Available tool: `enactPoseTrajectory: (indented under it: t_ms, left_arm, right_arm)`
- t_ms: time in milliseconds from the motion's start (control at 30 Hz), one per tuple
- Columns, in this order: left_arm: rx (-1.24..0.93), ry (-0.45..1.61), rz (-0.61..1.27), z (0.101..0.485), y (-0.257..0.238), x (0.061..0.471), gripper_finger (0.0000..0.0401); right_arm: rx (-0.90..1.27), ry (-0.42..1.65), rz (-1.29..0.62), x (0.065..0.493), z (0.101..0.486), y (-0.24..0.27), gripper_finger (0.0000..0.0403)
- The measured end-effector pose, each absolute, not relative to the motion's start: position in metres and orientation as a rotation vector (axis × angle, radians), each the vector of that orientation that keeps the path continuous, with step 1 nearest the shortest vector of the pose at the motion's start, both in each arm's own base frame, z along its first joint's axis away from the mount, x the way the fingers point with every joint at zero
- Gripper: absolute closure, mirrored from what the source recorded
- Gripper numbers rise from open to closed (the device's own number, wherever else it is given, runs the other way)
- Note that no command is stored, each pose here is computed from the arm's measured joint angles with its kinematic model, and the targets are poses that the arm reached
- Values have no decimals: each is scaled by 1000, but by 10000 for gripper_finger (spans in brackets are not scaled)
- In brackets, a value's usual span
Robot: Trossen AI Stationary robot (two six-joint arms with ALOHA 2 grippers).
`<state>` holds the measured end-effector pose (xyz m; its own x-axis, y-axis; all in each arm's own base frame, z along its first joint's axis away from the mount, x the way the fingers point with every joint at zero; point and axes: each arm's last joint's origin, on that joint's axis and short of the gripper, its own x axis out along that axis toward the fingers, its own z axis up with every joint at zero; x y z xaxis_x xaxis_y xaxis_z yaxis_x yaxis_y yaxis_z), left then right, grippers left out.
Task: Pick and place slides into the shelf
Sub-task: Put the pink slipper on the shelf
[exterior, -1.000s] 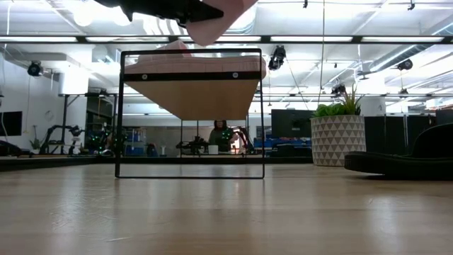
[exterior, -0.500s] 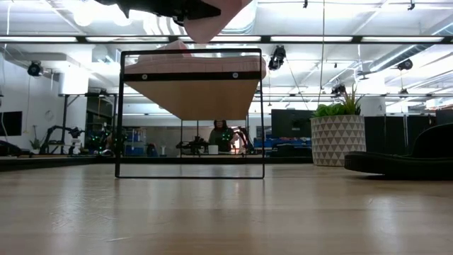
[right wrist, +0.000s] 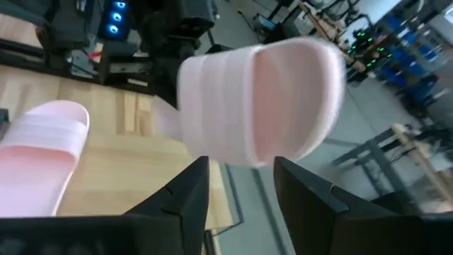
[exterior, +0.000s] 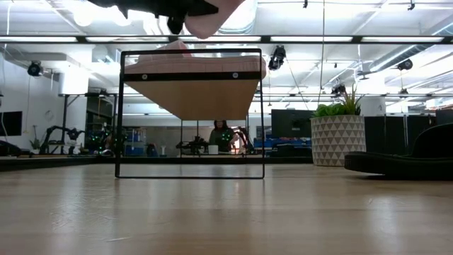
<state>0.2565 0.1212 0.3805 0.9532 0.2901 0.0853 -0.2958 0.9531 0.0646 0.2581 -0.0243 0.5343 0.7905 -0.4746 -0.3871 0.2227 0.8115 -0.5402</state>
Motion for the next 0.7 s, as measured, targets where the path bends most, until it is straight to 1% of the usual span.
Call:
enactPoseTrajectory:
  t_ms: [267,467,600,700]
  left_arm:
    - [-1,-218,278,379,120,256,361]
    - [-36,-293,263,372,119,254,361]
    - [-99,-331,248,364,119,253,361]
    - [-92,-368,243,366,118,252,361]
  right_arm:
    - [-675,634,-588,276,520,-2,267]
    - [-844,639,-563,303,497,17,271]
    - [-988,619,-593,322,484,27,271]
    - [-1057,594,-598,332,477,29,271]
